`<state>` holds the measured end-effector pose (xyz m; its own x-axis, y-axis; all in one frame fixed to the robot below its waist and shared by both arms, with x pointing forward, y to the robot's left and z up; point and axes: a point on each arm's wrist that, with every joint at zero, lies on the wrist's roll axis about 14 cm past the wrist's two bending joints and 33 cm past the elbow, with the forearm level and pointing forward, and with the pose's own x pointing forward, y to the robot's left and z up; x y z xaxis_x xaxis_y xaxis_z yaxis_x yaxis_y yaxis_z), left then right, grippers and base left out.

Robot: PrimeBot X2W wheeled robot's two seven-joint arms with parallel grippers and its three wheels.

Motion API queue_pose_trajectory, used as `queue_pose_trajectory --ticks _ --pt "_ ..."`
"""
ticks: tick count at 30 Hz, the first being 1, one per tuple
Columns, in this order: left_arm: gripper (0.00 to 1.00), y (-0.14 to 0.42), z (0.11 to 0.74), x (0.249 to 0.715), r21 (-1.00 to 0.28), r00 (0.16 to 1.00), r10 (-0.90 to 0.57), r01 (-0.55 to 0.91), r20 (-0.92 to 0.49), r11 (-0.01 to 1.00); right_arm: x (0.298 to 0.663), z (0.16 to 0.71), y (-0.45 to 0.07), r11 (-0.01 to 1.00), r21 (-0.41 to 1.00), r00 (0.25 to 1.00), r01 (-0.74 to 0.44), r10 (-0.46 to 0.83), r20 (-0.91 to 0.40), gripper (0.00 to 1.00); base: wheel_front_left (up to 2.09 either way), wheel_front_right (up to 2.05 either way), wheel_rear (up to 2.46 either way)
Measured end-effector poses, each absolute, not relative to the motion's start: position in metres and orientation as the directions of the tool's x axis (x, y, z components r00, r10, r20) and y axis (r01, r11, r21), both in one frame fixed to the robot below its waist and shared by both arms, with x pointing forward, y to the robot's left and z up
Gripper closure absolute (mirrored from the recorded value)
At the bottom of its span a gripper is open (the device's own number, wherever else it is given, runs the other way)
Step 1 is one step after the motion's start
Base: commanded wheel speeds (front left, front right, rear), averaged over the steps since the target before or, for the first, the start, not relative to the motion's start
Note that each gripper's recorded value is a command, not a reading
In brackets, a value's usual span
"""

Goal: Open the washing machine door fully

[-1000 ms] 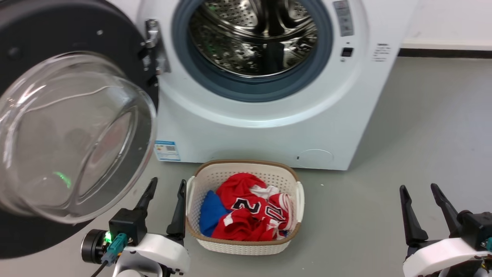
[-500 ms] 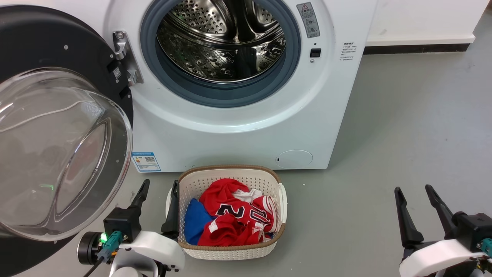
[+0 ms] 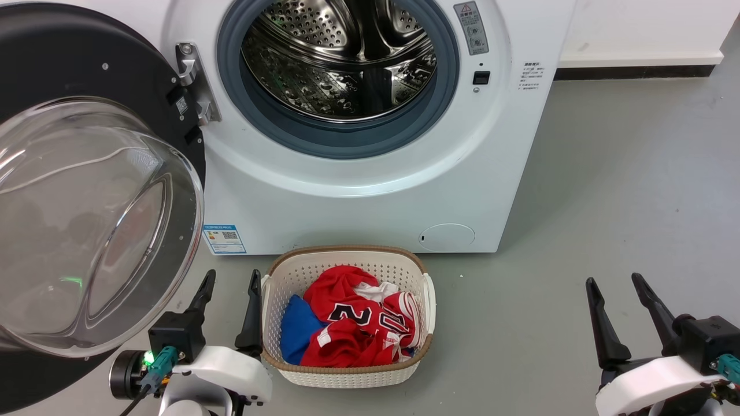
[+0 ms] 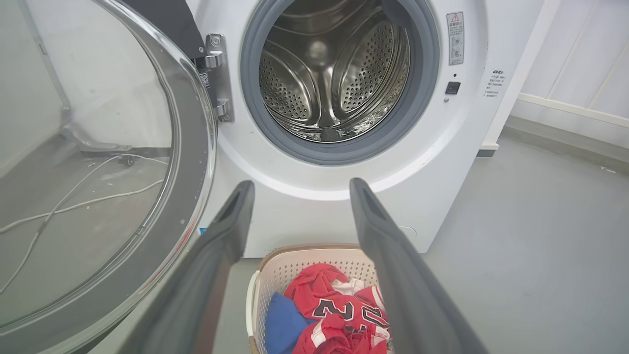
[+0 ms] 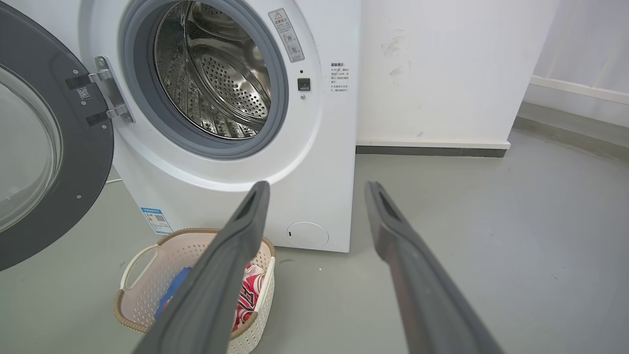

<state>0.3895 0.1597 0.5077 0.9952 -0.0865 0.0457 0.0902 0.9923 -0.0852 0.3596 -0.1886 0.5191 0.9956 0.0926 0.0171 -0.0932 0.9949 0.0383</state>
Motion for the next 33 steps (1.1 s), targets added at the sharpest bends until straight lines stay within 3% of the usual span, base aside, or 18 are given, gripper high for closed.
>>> queue_pose_trajectory --ticks 14,15,20,33 --pt "0.0 0.162 0.51 0.388 -0.067 0.995 -0.079 0.083 0.056 0.994 0.361 0.517 -0.189 0.994 0.039 0.995 -0.099 0.099 0.014 0.0 0.0 0.0 0.0" --pt "1.0 0.162 0.509 0.388 -0.068 0.996 -0.078 0.082 0.052 0.994 0.361 0.515 -0.189 0.994 0.04 0.995 -0.099 0.098 0.009 1.0 0.0 0.0 0.0" --pt "1.0 0.159 0.482 0.376 -0.096 0.997 -0.073 0.069 -0.033 0.993 0.353 0.493 -0.187 0.993 0.072 0.994 -0.088 0.093 -0.058 1.0 0.0 0.0 0.0" --pt "1.0 0.17 0.476 0.379 -0.335 0.994 -0.027 -0.009 -0.101 0.942 0.355 0.489 -0.194 0.948 0.317 0.996 -0.032 0.058 -0.074 1.0 0.0 0.0 0.0"
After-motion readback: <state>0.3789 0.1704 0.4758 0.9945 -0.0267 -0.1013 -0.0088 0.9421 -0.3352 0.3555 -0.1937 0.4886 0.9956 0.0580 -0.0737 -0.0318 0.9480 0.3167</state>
